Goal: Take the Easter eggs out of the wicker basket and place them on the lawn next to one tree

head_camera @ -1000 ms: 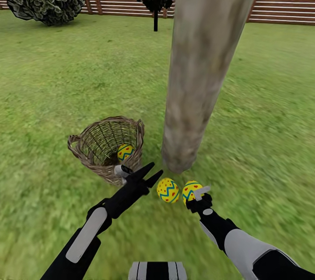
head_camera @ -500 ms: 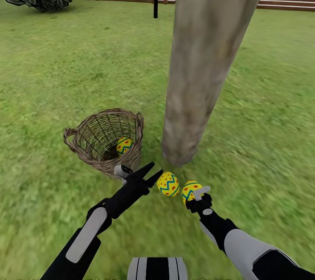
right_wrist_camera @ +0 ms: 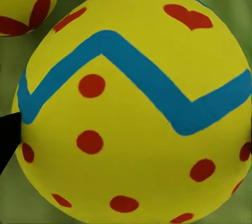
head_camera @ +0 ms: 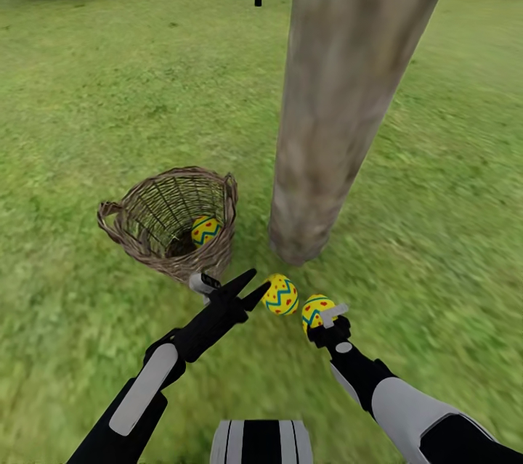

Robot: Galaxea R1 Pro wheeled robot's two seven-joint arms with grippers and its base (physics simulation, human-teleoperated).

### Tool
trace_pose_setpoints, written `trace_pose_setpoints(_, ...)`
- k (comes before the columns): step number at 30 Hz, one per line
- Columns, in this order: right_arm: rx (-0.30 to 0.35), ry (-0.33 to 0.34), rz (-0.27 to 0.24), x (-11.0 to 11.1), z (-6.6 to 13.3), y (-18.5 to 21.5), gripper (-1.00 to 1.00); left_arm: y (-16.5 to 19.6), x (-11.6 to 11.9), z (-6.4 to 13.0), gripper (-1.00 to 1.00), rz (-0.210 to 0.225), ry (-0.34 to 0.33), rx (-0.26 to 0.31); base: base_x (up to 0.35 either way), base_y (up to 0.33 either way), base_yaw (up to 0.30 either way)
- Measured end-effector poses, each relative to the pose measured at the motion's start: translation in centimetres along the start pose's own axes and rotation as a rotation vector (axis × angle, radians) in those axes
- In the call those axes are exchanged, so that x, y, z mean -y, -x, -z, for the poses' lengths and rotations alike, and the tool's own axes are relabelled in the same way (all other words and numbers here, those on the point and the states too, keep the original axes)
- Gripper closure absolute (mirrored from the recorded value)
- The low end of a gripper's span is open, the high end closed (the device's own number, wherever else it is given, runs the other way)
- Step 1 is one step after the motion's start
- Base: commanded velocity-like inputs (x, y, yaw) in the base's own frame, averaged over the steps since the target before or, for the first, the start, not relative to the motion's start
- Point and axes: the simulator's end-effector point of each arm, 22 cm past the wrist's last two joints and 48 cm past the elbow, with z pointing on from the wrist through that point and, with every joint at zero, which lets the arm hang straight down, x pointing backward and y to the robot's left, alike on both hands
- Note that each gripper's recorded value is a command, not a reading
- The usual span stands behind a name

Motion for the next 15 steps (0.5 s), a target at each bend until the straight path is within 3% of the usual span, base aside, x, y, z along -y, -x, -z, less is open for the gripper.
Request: trace_pose_setpoints(15, 0.003, 0.003, -0.008, -0.16, -0.22, 0.11, 1.00, 0.06, -0.44, 0.14, -1.00, 0.008, 0.005, 0.003, 0.000, 0.000, 0.000)
